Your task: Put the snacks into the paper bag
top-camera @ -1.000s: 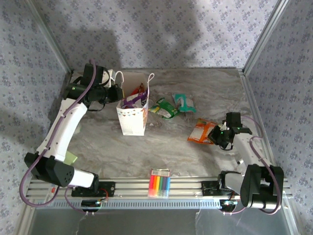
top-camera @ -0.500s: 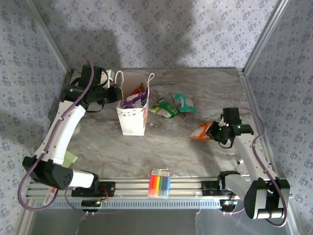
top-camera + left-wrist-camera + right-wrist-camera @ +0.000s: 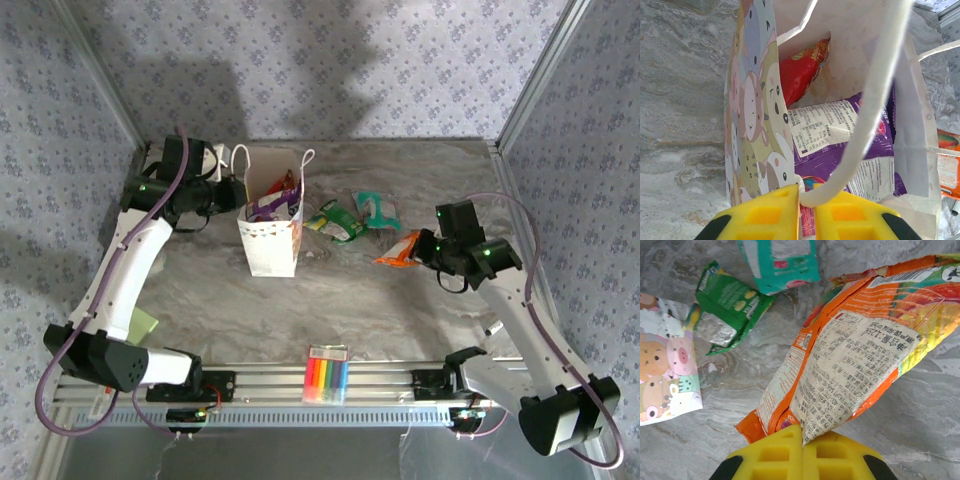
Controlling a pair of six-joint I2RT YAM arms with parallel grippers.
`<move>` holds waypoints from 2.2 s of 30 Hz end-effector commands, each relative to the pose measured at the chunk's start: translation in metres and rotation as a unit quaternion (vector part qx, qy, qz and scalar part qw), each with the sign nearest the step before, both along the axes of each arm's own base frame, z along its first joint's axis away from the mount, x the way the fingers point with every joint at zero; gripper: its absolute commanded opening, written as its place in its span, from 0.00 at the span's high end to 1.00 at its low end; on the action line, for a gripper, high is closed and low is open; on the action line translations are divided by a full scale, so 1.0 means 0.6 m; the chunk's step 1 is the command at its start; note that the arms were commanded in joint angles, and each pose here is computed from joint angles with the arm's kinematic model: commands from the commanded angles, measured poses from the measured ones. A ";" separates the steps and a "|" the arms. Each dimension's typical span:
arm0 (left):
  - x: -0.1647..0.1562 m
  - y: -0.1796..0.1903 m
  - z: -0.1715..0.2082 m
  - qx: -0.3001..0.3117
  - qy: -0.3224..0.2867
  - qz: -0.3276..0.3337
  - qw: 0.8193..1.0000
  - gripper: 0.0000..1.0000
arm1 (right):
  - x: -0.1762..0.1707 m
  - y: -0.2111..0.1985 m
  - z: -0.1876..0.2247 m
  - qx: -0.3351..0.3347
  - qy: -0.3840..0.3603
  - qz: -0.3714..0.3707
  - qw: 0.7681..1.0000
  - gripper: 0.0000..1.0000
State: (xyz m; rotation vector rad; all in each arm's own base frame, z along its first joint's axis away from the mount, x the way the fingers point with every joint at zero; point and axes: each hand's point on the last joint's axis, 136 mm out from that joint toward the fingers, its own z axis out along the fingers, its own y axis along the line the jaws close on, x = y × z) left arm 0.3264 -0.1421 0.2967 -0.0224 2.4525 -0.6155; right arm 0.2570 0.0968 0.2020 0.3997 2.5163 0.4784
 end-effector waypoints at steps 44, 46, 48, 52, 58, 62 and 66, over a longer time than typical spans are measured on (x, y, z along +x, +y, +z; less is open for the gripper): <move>-0.009 0.012 0.020 -0.031 -0.024 -0.004 0.999 0.84 | 0.045 0.272 0.440 -0.167 -0.332 0.272 0.888 1.00; -0.010 0.012 0.021 -0.032 -0.025 -0.005 0.999 0.84 | 0.046 0.287 0.449 -0.173 -0.342 0.281 0.880 1.00; -0.010 0.014 0.021 -0.033 -0.025 -0.004 0.999 0.84 | 0.045 0.299 0.458 -0.176 -0.349 0.287 0.874 1.00; -0.011 0.017 0.022 -0.036 -0.026 -0.004 0.999 0.84 | 0.043 0.325 0.473 -0.178 -0.364 0.300 0.864 1.00; -0.011 0.022 0.023 -0.043 -0.029 -0.003 0.999 0.84 | 0.050 0.359 0.476 -0.173 -0.373 0.317 0.854 1.00; -0.012 0.021 0.020 -0.046 -0.026 -0.006 0.999 0.84 | 0.057 0.380 0.474 -0.177 -0.383 0.333 0.843 1.00; -0.012 0.020 0.017 -0.049 -0.023 -0.008 0.998 0.84 | 0.068 0.402 0.472 -0.188 -0.396 0.347 0.829 1.00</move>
